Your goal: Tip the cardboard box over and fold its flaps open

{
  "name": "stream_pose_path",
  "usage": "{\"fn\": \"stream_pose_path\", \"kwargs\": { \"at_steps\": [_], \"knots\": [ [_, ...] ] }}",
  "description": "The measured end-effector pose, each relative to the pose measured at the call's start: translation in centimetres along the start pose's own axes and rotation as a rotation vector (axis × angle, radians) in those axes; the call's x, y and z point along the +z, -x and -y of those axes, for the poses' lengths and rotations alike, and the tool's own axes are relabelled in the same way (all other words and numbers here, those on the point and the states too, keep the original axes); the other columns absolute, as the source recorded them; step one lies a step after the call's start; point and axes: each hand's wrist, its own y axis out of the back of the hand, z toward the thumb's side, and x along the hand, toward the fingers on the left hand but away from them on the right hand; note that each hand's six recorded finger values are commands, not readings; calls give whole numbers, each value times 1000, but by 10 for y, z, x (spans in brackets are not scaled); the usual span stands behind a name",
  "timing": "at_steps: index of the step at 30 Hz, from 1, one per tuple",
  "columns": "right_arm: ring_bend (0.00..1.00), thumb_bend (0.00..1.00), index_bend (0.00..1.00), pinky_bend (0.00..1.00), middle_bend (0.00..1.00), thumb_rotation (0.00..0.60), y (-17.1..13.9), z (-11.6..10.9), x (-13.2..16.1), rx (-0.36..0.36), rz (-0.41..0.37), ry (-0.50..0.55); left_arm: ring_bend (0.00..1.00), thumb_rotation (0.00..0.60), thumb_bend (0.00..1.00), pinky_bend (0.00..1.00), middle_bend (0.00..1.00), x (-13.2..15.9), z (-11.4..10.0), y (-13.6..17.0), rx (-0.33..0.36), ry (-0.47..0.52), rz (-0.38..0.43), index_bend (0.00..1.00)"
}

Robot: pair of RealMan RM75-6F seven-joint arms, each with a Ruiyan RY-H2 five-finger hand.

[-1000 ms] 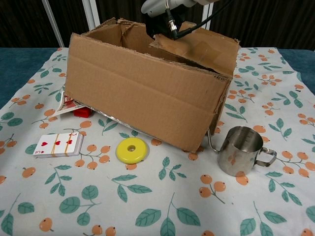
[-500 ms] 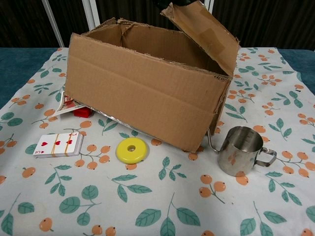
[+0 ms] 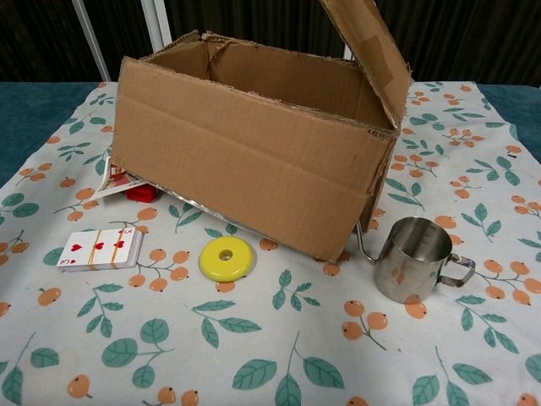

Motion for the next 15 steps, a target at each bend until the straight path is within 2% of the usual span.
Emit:
{"fn": "stream_pose_path", "kwargs": {
  "at_steps": [15],
  "knots": [
    [292, 1000, 700, 283, 554, 600, -39, 0, -36, 36, 89, -52, 0, 600, 222, 26, 41, 1, 1, 1, -7, 4, 1, 0]
  ]
}}
